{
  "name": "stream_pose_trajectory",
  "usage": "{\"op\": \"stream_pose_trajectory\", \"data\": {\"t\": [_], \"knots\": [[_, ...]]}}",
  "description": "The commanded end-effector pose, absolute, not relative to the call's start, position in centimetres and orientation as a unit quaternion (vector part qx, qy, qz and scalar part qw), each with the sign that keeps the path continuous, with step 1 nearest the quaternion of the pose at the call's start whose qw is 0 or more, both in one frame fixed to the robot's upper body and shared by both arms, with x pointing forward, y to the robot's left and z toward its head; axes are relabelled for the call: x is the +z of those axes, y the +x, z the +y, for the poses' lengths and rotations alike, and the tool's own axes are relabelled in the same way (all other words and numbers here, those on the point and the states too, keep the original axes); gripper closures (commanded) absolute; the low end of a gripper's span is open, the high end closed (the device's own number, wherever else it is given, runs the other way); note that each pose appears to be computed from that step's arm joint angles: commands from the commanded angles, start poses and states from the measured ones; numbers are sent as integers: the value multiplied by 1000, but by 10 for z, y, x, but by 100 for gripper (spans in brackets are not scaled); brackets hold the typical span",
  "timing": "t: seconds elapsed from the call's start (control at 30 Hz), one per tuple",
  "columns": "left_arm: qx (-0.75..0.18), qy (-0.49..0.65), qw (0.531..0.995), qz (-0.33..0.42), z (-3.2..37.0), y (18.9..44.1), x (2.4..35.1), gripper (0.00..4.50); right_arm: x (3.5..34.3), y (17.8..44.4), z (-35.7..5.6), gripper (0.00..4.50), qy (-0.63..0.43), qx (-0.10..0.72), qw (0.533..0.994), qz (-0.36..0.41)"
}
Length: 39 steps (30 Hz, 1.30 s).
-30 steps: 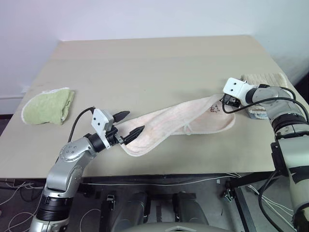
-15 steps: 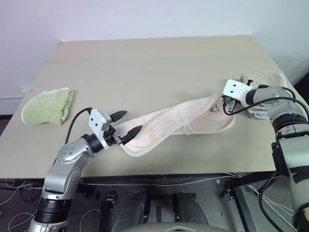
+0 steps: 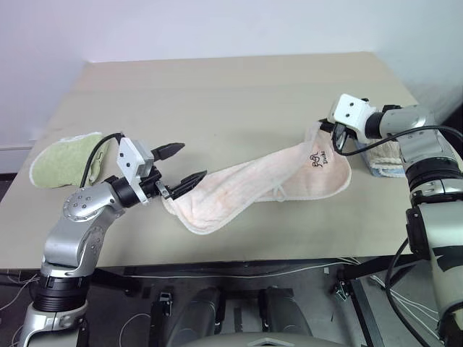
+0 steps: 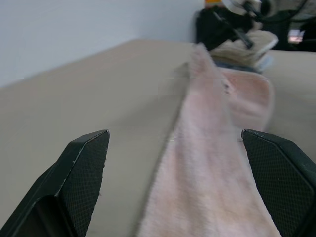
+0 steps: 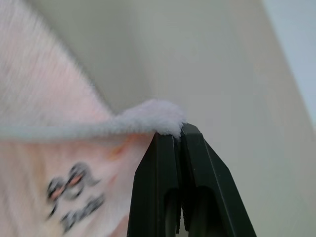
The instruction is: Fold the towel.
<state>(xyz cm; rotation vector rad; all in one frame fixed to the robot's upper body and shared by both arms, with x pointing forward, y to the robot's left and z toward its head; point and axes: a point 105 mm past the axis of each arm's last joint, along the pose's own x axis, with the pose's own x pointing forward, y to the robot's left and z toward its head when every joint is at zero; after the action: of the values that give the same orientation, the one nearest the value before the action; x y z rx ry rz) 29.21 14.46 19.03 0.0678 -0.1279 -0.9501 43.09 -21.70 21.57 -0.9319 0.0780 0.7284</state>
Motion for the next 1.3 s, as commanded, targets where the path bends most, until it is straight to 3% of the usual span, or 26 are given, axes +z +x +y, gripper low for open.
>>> {"op": "stream_pose_trajectory", "data": {"t": [0.03, 0.17, 0.33, 0.5, 0.67, 0.87, 1.03, 1.3], "knots": [[-488, 38, 870, -68, 143, 279, 211, 0, 265, 433, -201, 446, -421, 326, 846, -40], [-509, 64, 858, -10, 139, 266, 182, 0, 281, 433, -193, 446, -451, 306, 836, -61], [-508, 23, 861, 26, 134, 258, 162, 0, 336, 434, -177, 446, -399, 262, 868, -138], [-522, 46, 848, 76, 132, 245, 130, 0, 357, 429, -167, 446, -391, 257, 867, -171], [-488, 67, 868, 70, 135, 253, 111, 0, 361, 427, -160, 446, -363, 271, 873, -178], [-476, 120, 871, 18, 124, 265, 110, 0, 358, 427, -156, 446, -371, 274, 869, -177], [-485, 160, 860, -13, 114, 266, 115, 0, 358, 428, -160, 446, -379, 264, 870, -172], [-519, 261, 814, 6, 112, 264, 99, 0, 357, 427, -161, 446, -371, 264, 873, -172]]}}
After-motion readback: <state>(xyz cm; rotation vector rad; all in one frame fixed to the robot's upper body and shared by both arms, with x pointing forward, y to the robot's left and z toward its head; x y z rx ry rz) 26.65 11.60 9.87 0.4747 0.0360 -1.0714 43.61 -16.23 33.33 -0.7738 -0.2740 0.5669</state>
